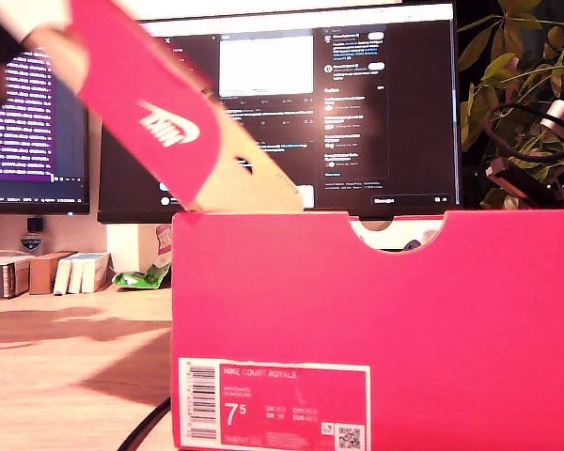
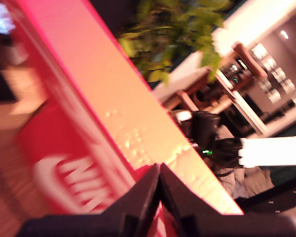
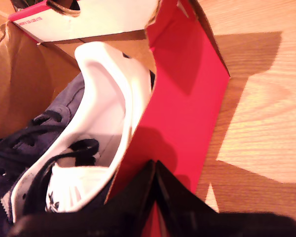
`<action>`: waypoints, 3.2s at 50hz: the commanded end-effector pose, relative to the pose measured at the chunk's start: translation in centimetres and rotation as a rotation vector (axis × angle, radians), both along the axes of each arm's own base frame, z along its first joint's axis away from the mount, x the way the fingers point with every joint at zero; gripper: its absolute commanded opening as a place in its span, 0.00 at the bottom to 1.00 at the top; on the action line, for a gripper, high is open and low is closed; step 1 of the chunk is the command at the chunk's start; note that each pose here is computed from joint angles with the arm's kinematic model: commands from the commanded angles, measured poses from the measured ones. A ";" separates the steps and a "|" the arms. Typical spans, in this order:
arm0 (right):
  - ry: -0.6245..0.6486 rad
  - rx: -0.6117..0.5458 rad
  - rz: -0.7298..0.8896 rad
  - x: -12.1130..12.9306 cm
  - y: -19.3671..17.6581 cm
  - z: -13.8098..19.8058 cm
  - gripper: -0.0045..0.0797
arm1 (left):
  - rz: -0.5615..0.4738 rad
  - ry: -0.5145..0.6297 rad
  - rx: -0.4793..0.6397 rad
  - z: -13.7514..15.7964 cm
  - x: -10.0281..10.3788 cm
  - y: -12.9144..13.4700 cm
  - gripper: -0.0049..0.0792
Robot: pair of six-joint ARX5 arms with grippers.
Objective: Close the red shoebox by pushing the lid with your left arm and holding the box in place with your right arm
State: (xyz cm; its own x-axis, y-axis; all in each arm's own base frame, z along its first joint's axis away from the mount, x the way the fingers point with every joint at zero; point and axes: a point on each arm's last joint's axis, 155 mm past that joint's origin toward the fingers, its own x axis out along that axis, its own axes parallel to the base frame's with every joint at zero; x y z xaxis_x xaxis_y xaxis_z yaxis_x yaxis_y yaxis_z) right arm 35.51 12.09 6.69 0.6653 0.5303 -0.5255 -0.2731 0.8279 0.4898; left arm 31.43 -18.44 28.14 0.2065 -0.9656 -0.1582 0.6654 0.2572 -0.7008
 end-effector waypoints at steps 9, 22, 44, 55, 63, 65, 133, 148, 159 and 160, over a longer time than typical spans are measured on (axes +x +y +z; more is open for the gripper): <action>0.023 0.029 0.128 -1.7 3.5 -0.4 0.04 | -0.050 0.089 0.046 -3.0 -0.8 -4.7 0.04; -0.004 -0.004 0.079 -0.6 0.7 0.0 0.04 | -0.129 0.056 0.057 -2.7 -2.9 -8.8 0.04; -0.130 -0.031 -0.061 2.7 -7.5 8.5 0.04 | -0.080 -0.104 0.069 -1.2 -3.3 -14.0 0.04; -0.145 0.091 0.089 1.4 -4.2 12.2 0.04 | -0.001 -0.153 0.085 -1.0 -1.8 -14.0 0.04; -0.062 0.113 0.171 -0.4 -1.2 11.0 0.04 | 0.020 -0.139 0.116 -1.8 -1.1 -12.9 0.04; -0.054 0.098 0.193 -0.7 -0.7 10.6 0.04 | 0.020 -0.151 0.129 -2.1 -0.9 -12.7 0.04; -0.305 -0.128 0.082 -0.7 -2.1 16.1 0.04 | 0.394 -0.564 0.389 4.9 -0.8 0.5 0.04; -0.528 -0.319 -0.167 -0.1 -6.9 21.9 0.04 | 0.596 -0.579 0.576 4.6 -0.6 5.2 0.04; -0.621 -0.334 -0.185 -2.2 -7.0 24.9 0.04 | 0.642 -0.628 0.572 6.4 -2.6 6.5 0.04; -0.628 -0.335 -0.186 -2.5 -7.0 25.1 0.04 | 0.644 -0.625 0.574 6.3 -2.8 6.6 0.04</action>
State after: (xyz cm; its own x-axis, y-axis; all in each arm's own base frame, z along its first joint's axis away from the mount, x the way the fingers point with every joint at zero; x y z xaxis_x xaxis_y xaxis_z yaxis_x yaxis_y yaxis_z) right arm 33.67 4.88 31.14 0.9551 0.2538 -0.1532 -0.2540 0.9670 0.0183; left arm 29.09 -12.29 34.20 0.8462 -0.4695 -0.2518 0.4950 0.8677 0.0456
